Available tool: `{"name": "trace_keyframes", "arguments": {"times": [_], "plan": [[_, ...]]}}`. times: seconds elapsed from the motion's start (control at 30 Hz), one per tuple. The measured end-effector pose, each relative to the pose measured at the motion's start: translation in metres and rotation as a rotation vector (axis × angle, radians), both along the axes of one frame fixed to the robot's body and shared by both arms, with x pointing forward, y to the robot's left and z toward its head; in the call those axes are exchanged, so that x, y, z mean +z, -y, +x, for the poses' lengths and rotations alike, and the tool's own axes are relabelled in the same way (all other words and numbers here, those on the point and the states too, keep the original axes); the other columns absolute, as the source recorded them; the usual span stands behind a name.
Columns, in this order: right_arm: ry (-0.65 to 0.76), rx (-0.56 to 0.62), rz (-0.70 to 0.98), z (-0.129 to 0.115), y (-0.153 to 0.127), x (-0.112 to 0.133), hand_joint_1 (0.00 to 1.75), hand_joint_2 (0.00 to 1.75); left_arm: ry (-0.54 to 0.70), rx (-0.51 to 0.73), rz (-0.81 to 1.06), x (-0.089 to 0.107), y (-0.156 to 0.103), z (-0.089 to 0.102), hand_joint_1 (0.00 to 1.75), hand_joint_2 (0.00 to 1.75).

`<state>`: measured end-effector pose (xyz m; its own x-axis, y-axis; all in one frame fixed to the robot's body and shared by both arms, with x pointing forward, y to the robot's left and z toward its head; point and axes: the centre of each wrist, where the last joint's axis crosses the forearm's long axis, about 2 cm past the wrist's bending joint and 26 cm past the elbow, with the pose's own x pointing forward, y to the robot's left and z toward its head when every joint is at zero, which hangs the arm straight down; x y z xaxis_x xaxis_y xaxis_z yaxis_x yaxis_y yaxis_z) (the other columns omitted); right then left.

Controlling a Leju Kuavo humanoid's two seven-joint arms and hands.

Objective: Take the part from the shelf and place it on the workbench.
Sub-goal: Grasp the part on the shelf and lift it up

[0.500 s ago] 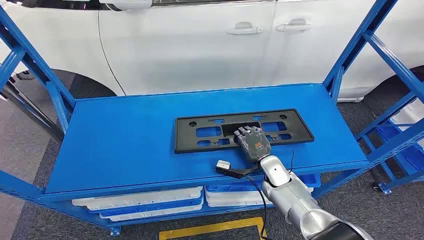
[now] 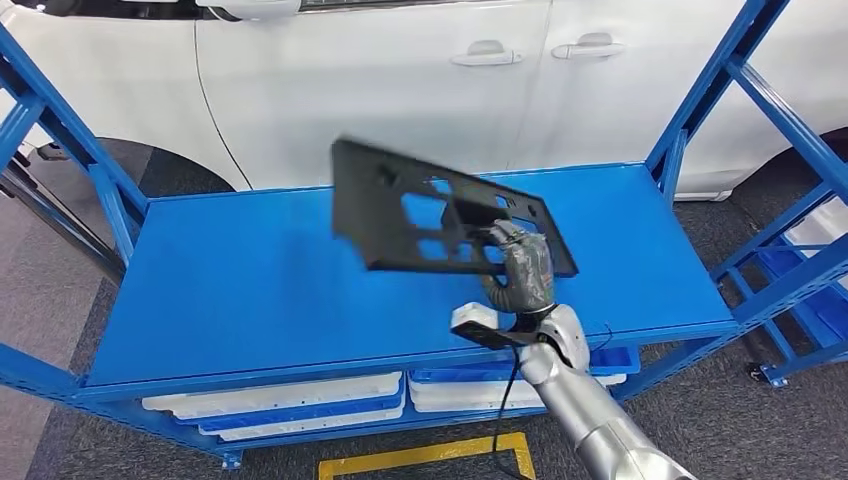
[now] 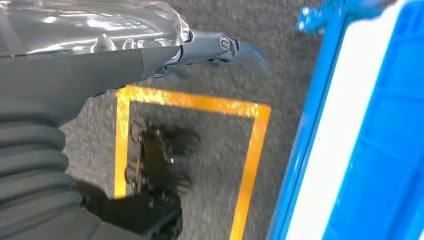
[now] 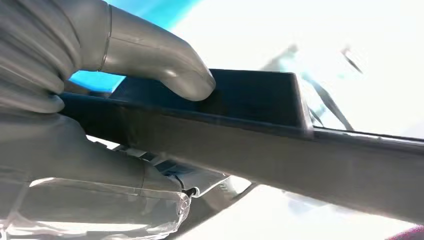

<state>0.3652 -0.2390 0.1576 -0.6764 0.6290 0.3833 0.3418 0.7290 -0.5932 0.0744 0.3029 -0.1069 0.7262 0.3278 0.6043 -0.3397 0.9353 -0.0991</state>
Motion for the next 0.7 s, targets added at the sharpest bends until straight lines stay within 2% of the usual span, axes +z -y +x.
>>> {"name": "trace_keyframes", "arguments": {"times": [0.1, 0.2, 0.3, 0.4, 0.53, 0.7], "plan": [[0.146, 0.282, 0.422, -0.019, -0.013, 0.067, 1.75, 1.75, 0.009, 0.023, -0.011, 0.0, -0.001, 0.0, 0.0, 1.75], [0.267, 0.593, 0.506, -0.048, -0.021, 0.123, 1.75, 1.75, 0.015, 0.041, -0.013, 0.0, -0.002, 0.0, 0.0, 1.75], [0.338, 0.813, 0.505, -0.074, -0.027, 0.153, 1.75, 1.75, 0.027, 0.052, -0.009, 0.0, -0.003, 0.0, 0.0, 1.75], [0.341, 0.966, 0.54, -0.09, -0.033, 0.161, 1.75, 1.75, 0.041, 0.064, -0.004, 0.0, -0.004, 0.001, 0.0, 1.75], [0.271, 1.139, 0.577, -0.1, -0.042, 0.153, 1.75, 1.75, 0.049, 0.079, 0.005, 0.0, -0.004, -0.001, 0.0, 1.75], [0.205, 1.164, 0.574, -0.105, -0.048, 0.138, 1.75, 1.75, 0.037, 0.078, 0.025, 0.0, -0.005, -0.003, 0.0, 1.75]]}}
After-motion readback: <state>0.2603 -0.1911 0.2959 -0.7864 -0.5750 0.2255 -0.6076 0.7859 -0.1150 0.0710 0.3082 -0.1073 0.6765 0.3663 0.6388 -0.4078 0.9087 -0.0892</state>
